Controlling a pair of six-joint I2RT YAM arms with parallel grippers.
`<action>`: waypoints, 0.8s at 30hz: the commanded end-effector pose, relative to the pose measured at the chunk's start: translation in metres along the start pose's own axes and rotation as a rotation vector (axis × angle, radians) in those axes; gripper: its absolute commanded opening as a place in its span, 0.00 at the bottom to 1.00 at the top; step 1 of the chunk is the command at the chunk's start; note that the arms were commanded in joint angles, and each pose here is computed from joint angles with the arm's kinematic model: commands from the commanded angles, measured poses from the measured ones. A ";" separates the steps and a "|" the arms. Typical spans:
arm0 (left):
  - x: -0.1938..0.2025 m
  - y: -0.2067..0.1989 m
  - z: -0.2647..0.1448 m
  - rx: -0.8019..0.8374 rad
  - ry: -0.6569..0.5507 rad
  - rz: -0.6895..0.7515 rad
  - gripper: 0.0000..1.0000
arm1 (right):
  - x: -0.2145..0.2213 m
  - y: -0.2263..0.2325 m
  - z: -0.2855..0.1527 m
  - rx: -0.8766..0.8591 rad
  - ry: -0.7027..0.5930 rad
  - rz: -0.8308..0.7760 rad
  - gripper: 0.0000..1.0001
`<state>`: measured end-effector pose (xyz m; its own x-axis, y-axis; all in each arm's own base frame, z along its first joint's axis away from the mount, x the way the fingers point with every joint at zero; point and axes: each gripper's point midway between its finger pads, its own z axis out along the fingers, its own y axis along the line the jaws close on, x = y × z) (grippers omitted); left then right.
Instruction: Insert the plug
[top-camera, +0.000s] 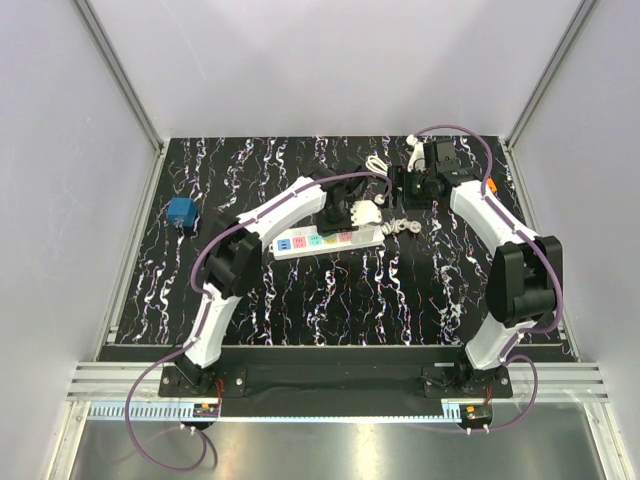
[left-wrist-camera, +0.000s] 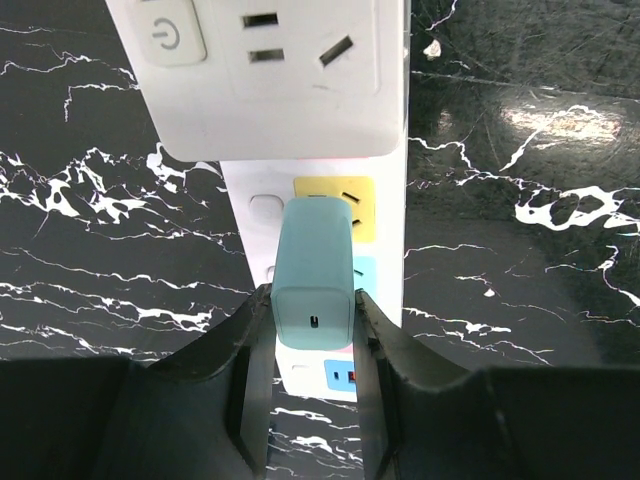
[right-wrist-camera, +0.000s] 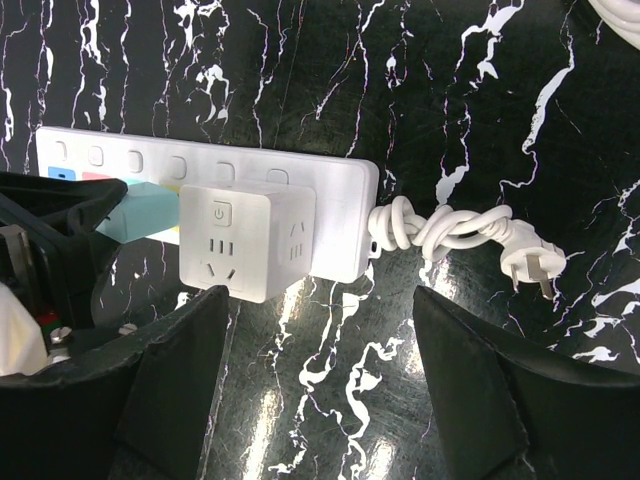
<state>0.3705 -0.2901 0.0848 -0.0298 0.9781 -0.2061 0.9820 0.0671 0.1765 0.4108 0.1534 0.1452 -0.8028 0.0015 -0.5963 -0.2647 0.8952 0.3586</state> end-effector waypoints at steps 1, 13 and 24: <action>-0.010 -0.001 0.013 0.004 -0.001 0.006 0.00 | -0.022 0.001 -0.019 0.012 -0.094 -0.010 0.81; -0.020 0.001 0.030 0.026 -0.014 -0.003 0.00 | -0.021 0.000 -0.021 0.011 -0.107 -0.004 0.80; -0.020 -0.009 0.050 0.053 0.023 0.025 0.00 | -0.019 -0.004 -0.017 0.011 -0.108 0.007 0.79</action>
<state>0.3782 -0.3020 0.0801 -0.0382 0.9814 -0.1883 0.9810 0.0727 0.1797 0.4128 0.1444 0.1460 -0.7886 0.0347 -0.6139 -0.2409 0.9012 0.3604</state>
